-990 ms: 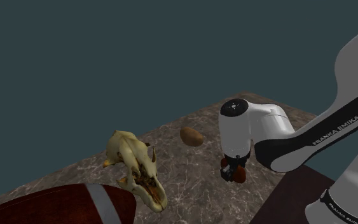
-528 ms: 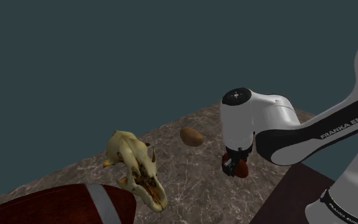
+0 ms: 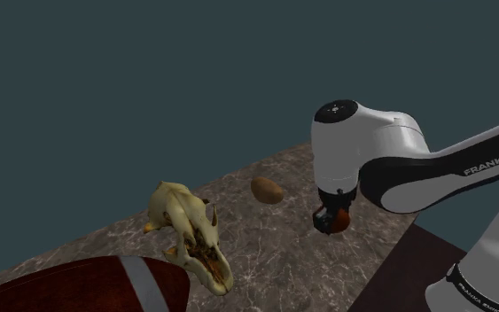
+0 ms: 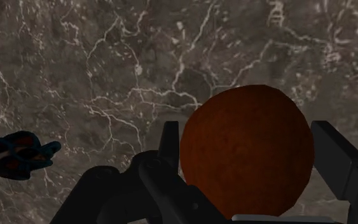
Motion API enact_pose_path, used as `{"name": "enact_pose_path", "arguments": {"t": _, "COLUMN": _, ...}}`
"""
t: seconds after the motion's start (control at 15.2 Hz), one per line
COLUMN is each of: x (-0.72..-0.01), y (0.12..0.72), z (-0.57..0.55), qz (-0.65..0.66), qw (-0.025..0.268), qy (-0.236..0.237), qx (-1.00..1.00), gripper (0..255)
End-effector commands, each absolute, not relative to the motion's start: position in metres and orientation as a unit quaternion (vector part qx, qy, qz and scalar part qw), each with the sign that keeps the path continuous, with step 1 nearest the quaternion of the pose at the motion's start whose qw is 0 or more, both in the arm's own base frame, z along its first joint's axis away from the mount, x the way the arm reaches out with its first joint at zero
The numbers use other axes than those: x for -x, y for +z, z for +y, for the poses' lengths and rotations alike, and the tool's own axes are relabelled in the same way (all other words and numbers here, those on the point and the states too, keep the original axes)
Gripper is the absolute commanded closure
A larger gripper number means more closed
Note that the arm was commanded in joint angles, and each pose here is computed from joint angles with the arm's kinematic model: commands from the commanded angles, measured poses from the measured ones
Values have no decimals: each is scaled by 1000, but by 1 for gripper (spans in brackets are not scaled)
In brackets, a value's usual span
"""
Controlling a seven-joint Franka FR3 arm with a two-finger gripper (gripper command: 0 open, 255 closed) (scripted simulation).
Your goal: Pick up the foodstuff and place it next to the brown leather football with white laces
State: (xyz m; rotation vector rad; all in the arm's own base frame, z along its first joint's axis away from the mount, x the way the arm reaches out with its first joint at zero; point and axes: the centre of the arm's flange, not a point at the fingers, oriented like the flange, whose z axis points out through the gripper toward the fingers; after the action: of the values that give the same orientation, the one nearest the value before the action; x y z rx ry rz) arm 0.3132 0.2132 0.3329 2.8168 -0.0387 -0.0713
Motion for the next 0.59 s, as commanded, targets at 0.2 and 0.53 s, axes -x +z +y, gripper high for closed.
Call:
{"name": "enact_pose_path", "arguments": {"t": 0.2, "x": -313, "y": 359, "z": 214, "qz": -14, "qw": 161, "qy": -25, "qx": -987, "gripper": 255}}
{"name": "enact_pose_path", "arguments": {"t": 0.53, "x": -313, "y": 385, "z": 214, "qz": -14, "qw": 161, "qy": -25, "qx": -987, "gripper": 255}}
